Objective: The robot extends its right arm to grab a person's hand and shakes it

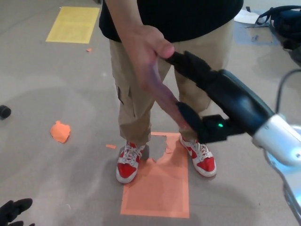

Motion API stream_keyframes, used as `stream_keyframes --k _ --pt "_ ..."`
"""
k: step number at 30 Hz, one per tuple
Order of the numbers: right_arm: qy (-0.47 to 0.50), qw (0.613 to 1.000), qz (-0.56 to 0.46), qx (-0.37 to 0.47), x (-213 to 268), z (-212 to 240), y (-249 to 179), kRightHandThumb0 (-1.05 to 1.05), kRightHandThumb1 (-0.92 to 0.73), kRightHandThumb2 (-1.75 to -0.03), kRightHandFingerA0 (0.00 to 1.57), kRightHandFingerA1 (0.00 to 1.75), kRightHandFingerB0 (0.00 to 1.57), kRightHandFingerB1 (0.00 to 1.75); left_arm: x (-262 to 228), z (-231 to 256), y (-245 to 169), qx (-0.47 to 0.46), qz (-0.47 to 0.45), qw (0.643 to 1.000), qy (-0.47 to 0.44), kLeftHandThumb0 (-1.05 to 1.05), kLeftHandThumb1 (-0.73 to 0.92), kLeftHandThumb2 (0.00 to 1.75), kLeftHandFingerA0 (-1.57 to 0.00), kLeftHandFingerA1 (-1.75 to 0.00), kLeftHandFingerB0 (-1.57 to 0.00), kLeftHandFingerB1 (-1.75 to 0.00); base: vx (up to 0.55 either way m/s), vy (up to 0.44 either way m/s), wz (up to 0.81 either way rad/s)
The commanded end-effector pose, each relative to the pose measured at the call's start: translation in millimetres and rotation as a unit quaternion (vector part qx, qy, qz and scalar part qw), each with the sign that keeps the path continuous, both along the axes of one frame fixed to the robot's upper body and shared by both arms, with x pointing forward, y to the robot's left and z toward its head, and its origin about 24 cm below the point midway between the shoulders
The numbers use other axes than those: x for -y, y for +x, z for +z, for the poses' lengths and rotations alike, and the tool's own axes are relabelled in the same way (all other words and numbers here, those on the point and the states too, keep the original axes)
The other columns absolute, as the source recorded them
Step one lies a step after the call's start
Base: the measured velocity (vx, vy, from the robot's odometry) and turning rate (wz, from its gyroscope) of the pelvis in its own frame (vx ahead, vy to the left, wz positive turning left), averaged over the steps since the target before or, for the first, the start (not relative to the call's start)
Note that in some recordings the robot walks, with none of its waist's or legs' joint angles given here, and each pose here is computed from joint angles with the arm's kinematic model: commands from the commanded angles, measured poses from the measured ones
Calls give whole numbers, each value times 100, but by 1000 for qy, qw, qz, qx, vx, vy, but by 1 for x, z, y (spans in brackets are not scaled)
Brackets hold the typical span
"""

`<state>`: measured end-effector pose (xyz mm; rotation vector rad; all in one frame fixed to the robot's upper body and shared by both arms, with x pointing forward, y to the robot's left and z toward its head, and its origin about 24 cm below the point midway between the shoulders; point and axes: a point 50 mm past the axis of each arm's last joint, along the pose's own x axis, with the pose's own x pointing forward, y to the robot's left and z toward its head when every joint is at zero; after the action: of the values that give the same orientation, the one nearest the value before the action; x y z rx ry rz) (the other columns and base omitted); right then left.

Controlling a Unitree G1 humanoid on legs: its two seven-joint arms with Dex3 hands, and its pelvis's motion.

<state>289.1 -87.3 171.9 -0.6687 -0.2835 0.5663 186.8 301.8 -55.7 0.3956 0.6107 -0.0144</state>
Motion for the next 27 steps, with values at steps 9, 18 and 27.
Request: stream_keyframes --k 9,18,27 --pt "-93 981 -103 -136 -11 -35 56 -96 -71 -111 0 16 0 16 -6 8 1 17 -15 999 27 -68 92 70 -11 -27 -10 -27 0 0 0" --pt "-153 963 -164 -150 -12 -60 78 -98 -67 -89 0 7 0 9 -7 10 5 21 -13 999 31 -68 74 106 -3 -35 -3 -34 0 0 0" --pt "-186 951 -205 -140 -12 -74 85 -96 -85 -64 0 5 0 9 -8 10 -4 25 -16 999 42 -71 89 69 -11 -29 -14 -31 0 0 0"
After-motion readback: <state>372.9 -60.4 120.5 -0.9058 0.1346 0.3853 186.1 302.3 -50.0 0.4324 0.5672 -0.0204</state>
